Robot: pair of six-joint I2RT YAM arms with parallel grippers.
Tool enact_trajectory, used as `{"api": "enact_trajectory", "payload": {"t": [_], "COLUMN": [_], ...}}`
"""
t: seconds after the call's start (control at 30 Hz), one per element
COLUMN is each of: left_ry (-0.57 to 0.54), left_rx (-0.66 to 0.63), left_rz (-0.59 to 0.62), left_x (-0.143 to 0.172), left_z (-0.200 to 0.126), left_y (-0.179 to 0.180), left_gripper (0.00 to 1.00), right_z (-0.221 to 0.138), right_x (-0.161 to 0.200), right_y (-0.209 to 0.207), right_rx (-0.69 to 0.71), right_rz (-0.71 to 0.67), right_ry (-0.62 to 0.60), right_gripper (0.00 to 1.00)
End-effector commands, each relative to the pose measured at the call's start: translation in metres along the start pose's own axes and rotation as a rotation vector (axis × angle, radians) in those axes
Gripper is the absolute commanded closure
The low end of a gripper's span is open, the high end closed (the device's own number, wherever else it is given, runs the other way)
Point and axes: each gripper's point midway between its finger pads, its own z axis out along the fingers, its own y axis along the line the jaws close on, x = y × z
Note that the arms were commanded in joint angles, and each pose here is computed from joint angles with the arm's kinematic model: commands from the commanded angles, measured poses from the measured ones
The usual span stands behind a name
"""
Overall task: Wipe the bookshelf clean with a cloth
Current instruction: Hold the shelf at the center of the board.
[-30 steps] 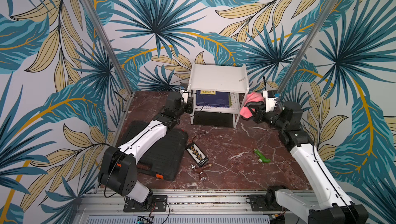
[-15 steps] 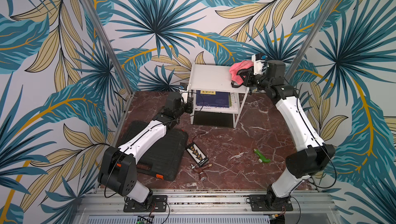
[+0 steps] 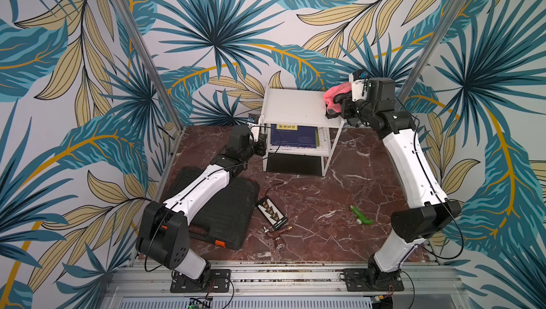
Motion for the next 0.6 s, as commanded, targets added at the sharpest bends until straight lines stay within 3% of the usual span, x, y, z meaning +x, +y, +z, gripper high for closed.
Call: {"api": "enact_trajectory", "payload": {"t": [0.0, 0.13, 0.23, 0.4, 0.57], "left_ry": [0.137, 0.144, 0.159, 0.142, 0.132], "left_rx": [0.026, 0.038, 0.045, 0.044, 0.029], "left_rz": [-0.101, -0.108, -0.113, -0.116, -0.12], "left_x": [0.039, 0.041, 0.042, 0.036, 0.036], "left_z": [0.006, 0.009, 0.011, 0.008, 0.003], "left_y": [-0.004, -0.006, -0.007, -0.008, -0.005], "left_gripper": [1.0, 1.0, 1.0, 1.0, 1.0], "right_z": [0.059, 0.082, 0.073, 0.031, -0.012], "right_x": [0.034, 0.009, -0.006, -0.004, 0.004], "right_y": [-0.017, -0.023, -0.021, -0.004, -0.007], "right_rx": [0.064, 0.083, 0.057, -0.031, -0.023], "right_rz": [-0.056, -0.051, -0.018, -0.06, -0.11], "right_ry": [0.148, 0.075, 0.026, 0.076, 0.136], "right_gripper": [1.0, 1.0, 1.0, 1.0, 1.0]}}
